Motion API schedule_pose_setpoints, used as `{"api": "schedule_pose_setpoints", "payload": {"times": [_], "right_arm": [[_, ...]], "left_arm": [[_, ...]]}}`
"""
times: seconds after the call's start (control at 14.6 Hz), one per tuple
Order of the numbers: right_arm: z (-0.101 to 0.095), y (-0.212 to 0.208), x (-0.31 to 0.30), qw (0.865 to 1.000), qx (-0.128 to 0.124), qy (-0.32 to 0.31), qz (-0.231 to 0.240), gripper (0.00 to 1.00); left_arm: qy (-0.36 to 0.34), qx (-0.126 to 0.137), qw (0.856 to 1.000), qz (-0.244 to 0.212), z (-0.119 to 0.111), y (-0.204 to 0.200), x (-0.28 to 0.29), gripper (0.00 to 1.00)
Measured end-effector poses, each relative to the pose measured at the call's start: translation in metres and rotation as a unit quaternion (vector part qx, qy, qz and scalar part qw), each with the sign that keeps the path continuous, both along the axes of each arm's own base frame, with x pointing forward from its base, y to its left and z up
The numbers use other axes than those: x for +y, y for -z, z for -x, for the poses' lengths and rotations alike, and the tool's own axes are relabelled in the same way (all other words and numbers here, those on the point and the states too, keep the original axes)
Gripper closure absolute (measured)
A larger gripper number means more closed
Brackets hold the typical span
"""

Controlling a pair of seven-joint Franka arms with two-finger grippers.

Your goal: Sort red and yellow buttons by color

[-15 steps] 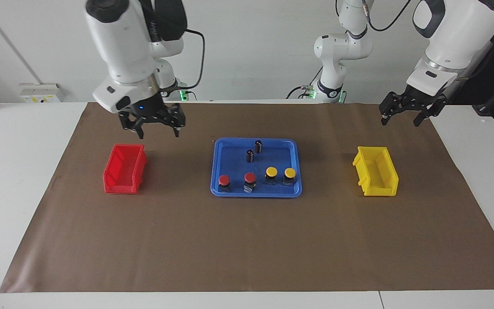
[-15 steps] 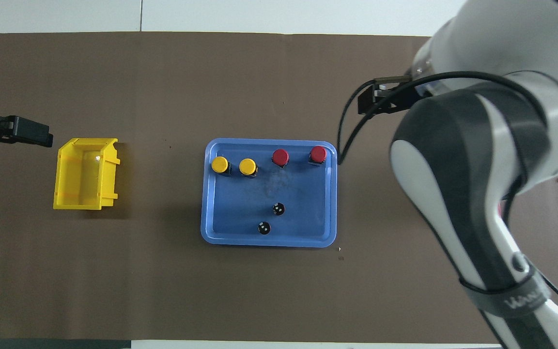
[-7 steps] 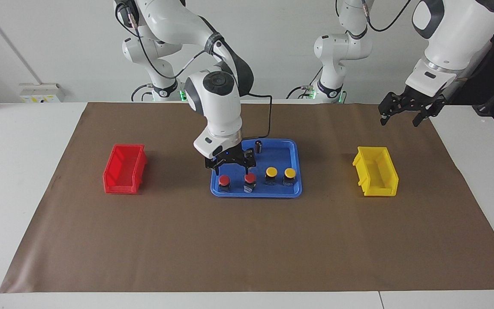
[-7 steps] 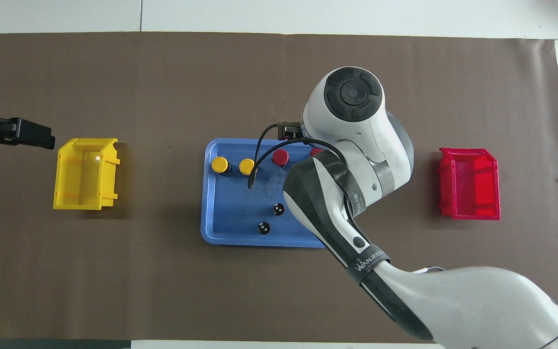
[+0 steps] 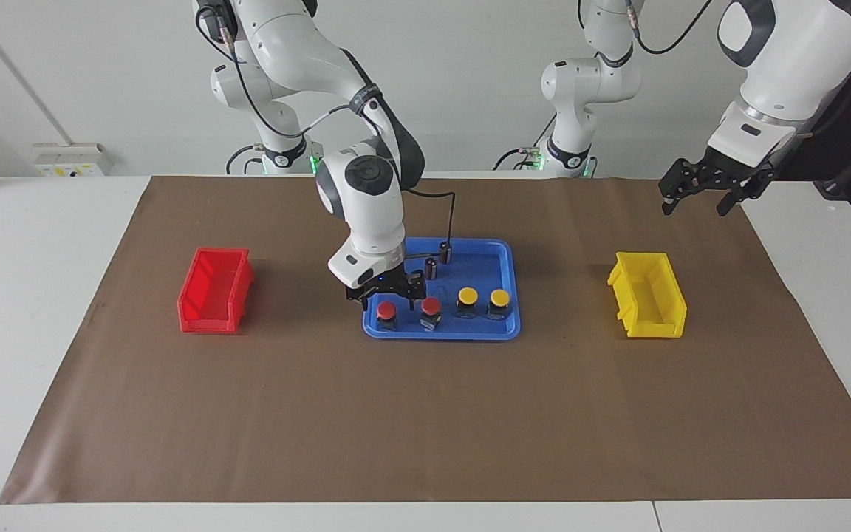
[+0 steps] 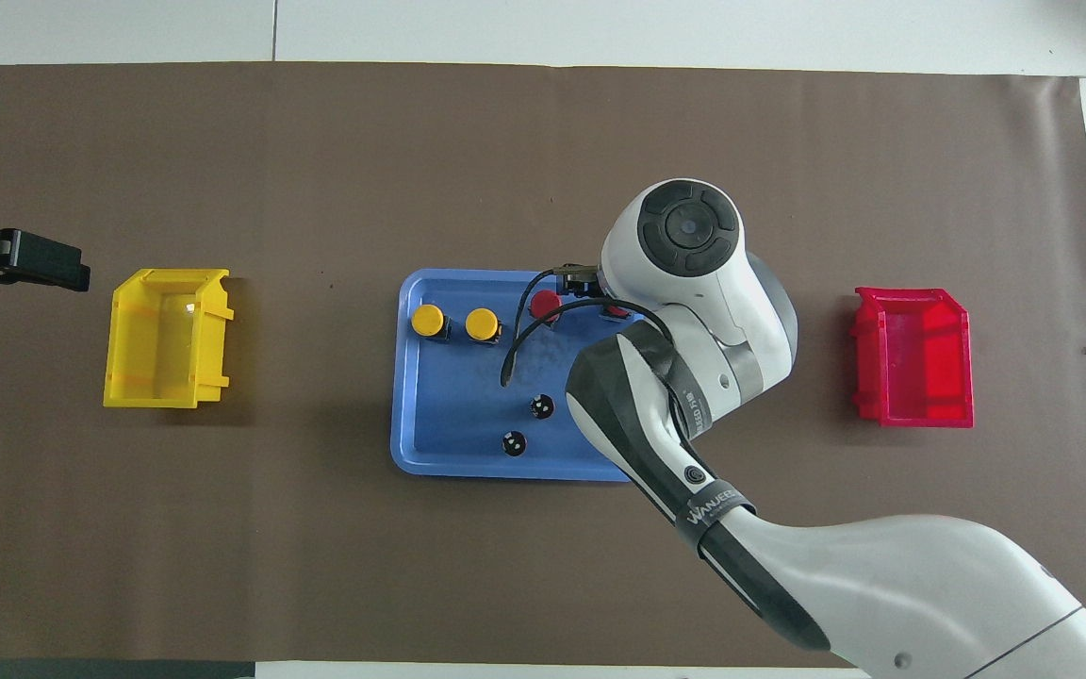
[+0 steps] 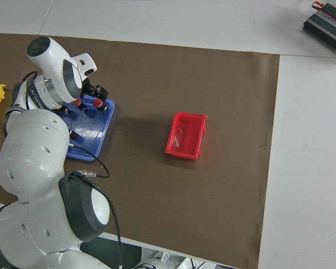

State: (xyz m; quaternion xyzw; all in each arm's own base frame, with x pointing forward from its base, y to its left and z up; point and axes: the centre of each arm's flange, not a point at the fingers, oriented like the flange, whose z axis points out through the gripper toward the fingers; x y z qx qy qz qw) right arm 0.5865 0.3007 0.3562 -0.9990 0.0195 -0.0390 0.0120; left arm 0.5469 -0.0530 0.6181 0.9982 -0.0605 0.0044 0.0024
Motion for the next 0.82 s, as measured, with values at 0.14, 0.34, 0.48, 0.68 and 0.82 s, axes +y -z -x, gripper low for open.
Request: {"api": "schedule_pose_setpoints", "payload": {"times": [0.14, 0.34, 0.48, 0.68, 0.82], "right_arm": [[0.000, 0.013, 0.001, 1.000, 0.004, -0.002, 0.004, 0.08], [0.002, 0.018, 0.000, 1.000, 0.008, -0.003, 0.006, 0.19], [0.003, 0.020, -0.001, 1.000, 0.009, -0.003, 0.007, 0.26], [-0.001, 0.009, -0.008, 1.000, 0.026, 0.003, 0.017, 0.59], [-0.017, -0.025, -0.027, 0.999, 0.040, 0.000, 0.026, 0.61]], "left_arm": [[-0.002, 0.000, 1.000, 0.000, 0.000, 0.000, 0.002, 0.00], [-0.002, 0.000, 1.000, 0.000, 0.000, 0.000, 0.002, 0.00], [-0.002, 0.000, 1.000, 0.000, 0.000, 0.000, 0.002, 0.00], [-0.004, -0.008, 1.000, 0.001, -0.001, 0.000, 0.000, 0.02], [-0.006, -0.031, 1.000, 0.004, -0.003, 0.017, -0.019, 0.01]]}}
